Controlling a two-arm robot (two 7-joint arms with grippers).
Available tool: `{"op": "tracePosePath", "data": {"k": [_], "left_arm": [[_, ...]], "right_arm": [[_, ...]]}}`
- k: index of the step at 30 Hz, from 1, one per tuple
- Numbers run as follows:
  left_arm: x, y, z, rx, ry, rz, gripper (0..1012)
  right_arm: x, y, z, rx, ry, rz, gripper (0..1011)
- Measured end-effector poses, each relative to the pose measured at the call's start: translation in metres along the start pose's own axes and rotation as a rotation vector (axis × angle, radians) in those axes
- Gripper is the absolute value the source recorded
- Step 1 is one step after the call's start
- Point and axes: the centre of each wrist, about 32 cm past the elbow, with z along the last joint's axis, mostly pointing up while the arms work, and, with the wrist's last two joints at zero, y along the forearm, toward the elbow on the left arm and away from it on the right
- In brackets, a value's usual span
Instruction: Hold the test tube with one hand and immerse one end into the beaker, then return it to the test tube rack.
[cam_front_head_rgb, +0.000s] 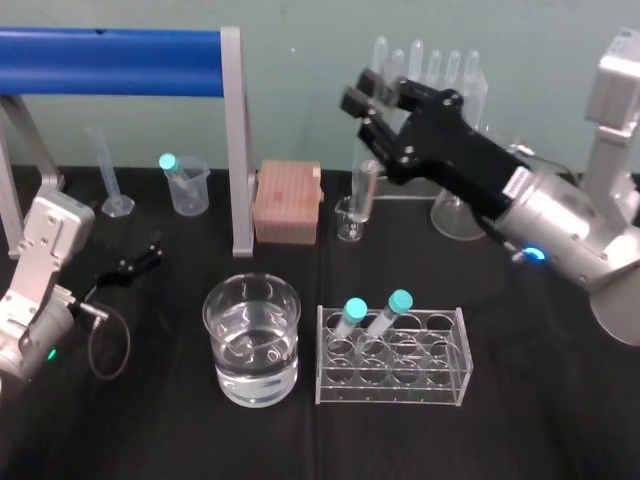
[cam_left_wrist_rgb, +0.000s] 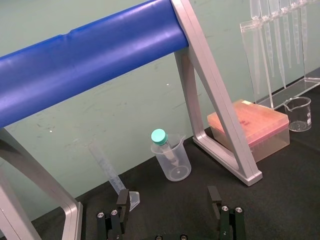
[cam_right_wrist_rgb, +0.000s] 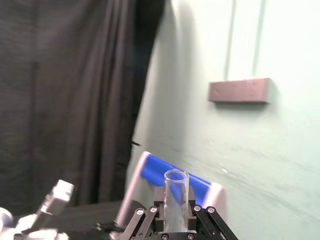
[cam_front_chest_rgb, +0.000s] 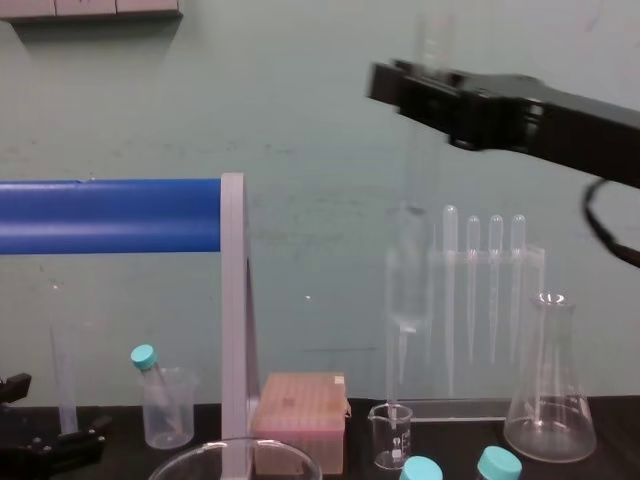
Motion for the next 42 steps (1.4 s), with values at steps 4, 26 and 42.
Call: {"op": "tracePosePath", "data": {"k": [4, 26, 42], "left_arm": [[0.0000, 0.000, 0.000, 0.000, 0.000, 0.000, 1000], [0.0000, 0.000, 0.000, 0.000, 0.000, 0.000, 1000], [0.0000, 0.000, 0.000, 0.000, 0.000, 0.000, 1000]], "right_arm": [[-0.0062, -0.020, 0.006, -0.043, -0.001, -0.077, 242], [-0.0479, -0.068, 0.019, -0.153, 0.036, -0.238, 241], [-0.0571, -0.076, 0.015, -0.183, 0.035, -0.293, 242]]}}
